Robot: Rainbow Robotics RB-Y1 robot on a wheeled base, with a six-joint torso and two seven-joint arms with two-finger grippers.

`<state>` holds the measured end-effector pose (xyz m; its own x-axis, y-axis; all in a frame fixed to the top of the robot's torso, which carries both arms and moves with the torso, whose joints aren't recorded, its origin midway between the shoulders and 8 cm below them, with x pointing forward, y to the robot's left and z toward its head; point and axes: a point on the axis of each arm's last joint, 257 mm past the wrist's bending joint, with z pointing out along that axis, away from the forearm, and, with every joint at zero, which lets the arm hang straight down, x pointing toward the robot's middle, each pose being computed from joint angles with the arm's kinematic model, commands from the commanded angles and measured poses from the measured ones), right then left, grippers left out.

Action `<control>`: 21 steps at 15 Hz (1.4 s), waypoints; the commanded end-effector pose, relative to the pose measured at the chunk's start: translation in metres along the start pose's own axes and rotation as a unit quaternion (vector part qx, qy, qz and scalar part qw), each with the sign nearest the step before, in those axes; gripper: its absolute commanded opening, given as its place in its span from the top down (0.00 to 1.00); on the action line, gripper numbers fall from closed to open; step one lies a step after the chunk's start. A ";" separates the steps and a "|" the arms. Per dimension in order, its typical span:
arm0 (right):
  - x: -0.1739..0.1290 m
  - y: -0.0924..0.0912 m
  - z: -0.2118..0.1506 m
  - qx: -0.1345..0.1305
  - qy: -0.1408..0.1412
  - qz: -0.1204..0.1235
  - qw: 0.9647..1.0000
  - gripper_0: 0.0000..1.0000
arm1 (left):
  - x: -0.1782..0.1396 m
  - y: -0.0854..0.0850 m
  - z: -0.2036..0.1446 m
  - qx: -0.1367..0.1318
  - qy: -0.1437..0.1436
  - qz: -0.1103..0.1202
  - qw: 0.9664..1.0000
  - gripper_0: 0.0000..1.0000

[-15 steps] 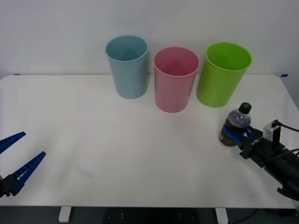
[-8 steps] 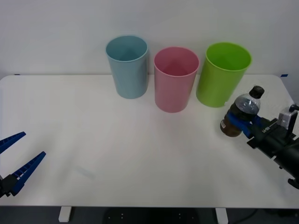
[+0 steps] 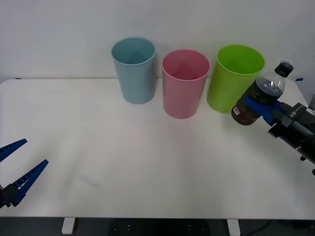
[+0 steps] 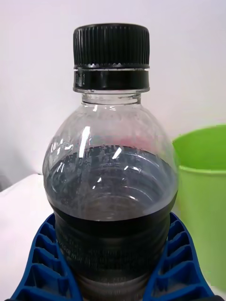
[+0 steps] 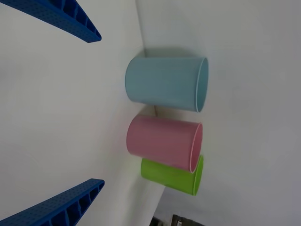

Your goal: Grasp the object on the table and drop it into the matching bin: aluminum can to the light blue bin, PET bottle to the pink bin.

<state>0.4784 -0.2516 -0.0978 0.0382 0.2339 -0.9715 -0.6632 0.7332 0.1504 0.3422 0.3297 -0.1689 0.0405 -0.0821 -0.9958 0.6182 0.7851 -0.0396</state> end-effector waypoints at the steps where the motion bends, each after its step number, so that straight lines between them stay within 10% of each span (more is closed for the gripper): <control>1: -0.024 0.009 0.020 -0.027 -0.009 -0.012 1.000 1.00 | 0.000 0.000 0.000 0.000 0.000 0.000 1.000 0.00; 10: -0.080 0.030 0.098 -0.091 -0.015 -0.067 0.994 1.00 | 0.000 0.000 0.000 0.000 0.000 0.000 1.000 0.00; 21: -0.076 0.018 0.185 -0.098 0.016 -0.111 0.989 1.00 | 0.000 0.000 0.000 0.000 0.000 0.000 1.000 0.00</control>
<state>0.5975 -0.1411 0.0138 0.1767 0.0646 -0.9821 -0.7758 0.6232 -0.0986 0.3422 0.3297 -0.1689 0.0406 -0.0821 -0.9958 0.6182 0.7850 -0.0395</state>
